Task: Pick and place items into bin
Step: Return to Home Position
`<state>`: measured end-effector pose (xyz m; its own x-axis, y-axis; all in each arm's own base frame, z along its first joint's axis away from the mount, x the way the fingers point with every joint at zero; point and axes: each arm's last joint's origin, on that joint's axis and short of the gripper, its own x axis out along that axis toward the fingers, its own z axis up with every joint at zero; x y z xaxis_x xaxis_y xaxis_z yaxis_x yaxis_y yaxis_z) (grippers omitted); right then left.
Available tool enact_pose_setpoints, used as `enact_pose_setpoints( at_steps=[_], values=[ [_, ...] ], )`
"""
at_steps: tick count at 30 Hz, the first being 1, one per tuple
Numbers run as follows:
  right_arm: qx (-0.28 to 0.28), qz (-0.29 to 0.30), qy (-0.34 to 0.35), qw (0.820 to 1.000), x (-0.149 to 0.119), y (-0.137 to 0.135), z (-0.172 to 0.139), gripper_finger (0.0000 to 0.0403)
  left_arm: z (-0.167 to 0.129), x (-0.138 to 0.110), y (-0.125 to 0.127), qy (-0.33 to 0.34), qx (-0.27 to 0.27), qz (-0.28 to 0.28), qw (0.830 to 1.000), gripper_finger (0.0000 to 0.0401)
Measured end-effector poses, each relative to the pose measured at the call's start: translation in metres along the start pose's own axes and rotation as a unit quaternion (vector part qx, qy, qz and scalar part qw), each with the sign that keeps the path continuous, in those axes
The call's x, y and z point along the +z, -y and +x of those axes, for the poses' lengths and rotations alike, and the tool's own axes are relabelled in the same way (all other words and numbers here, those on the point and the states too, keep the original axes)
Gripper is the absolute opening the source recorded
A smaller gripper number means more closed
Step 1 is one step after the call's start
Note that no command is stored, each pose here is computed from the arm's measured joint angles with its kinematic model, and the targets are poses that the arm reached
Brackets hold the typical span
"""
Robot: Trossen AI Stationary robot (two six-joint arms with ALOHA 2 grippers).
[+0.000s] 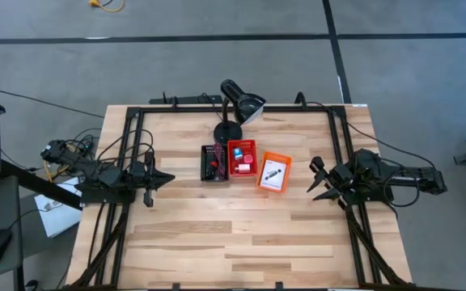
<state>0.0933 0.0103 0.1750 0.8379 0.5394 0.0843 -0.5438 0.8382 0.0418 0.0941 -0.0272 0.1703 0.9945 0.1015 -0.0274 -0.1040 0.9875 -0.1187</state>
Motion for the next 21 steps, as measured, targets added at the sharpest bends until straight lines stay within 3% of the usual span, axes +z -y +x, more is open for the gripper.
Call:
enact_pose_setpoints(
  at_steps=[21],
  values=[
    [0.0,0.0,0.0,1.0,0.0,0.0,0.0,0.0135,0.0,-0.0001,0.0,0.0,0.0,0.0,1.0,0.0]
  ],
)
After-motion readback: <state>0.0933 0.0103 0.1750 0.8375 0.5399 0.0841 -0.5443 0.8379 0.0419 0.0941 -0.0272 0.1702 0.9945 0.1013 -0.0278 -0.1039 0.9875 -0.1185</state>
